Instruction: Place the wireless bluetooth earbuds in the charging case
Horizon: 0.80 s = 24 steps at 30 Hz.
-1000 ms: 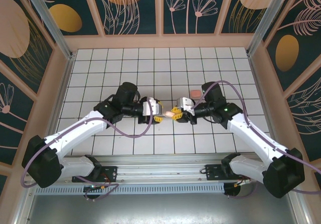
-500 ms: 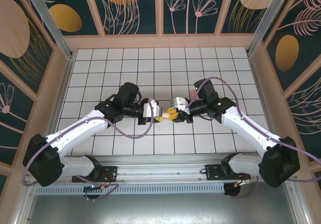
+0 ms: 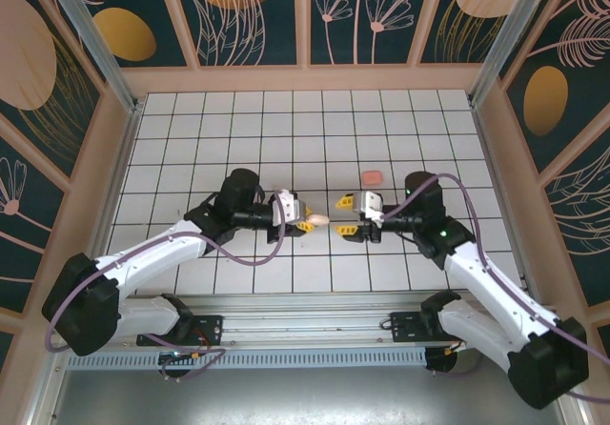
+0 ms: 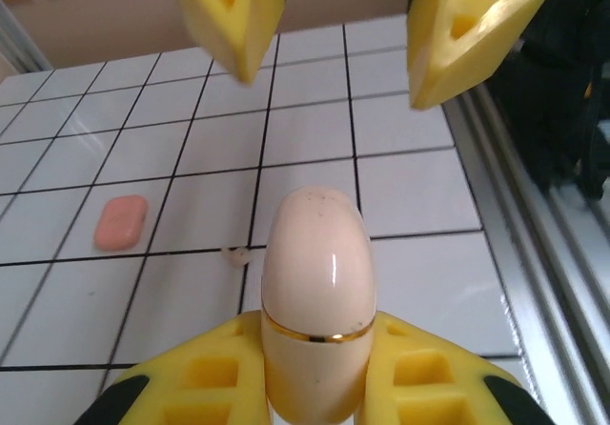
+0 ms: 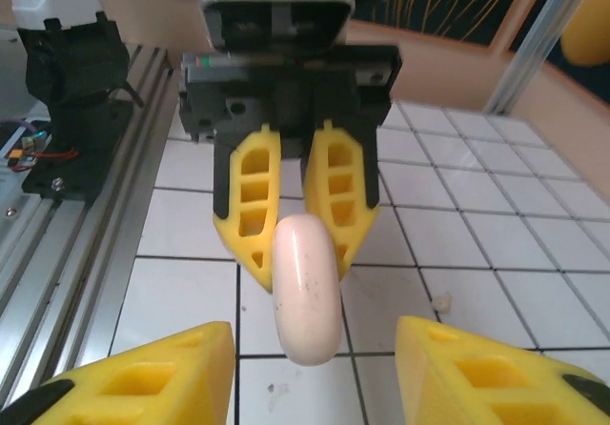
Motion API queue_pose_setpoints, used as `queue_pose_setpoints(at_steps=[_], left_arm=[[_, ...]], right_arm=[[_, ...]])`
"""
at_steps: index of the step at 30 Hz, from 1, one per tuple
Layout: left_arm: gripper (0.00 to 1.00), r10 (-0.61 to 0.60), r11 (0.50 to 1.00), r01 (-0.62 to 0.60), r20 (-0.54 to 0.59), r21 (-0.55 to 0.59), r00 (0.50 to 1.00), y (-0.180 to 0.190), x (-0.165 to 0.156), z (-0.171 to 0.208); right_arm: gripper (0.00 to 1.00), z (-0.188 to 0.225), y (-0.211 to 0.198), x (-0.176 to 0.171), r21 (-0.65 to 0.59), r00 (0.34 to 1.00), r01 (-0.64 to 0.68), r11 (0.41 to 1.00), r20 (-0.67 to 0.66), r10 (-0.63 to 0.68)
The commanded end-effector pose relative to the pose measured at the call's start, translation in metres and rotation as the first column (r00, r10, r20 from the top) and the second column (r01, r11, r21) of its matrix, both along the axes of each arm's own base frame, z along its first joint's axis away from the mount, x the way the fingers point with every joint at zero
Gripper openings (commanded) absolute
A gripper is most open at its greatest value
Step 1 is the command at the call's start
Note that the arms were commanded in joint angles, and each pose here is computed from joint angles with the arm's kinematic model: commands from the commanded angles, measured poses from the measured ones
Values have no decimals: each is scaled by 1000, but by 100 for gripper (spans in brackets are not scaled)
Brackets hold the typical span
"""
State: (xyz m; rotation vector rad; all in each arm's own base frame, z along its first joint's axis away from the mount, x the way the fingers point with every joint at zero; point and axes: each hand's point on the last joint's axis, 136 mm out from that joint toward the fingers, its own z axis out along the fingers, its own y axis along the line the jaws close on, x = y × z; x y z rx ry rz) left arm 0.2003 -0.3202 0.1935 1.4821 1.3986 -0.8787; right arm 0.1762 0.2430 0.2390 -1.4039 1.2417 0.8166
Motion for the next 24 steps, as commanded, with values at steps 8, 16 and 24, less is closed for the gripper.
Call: queue_pose_setpoints(at_steps=[8,16,24], left_arm=[[11,-60,974,47,-49,-219,997,-14,-8,36],[11,-74,973,63,-38,-221,997,-14,-10,39],[11,-79,971,71,-28,-228,996,-13,-13,42]], right_arm=[[51,24,4,-12,142,994,-91,986,-44,98],[50,24,18,-9,135,985,-144,980,-77,156],[39,22,23,-8,123,974,-189,974,-100,201]])
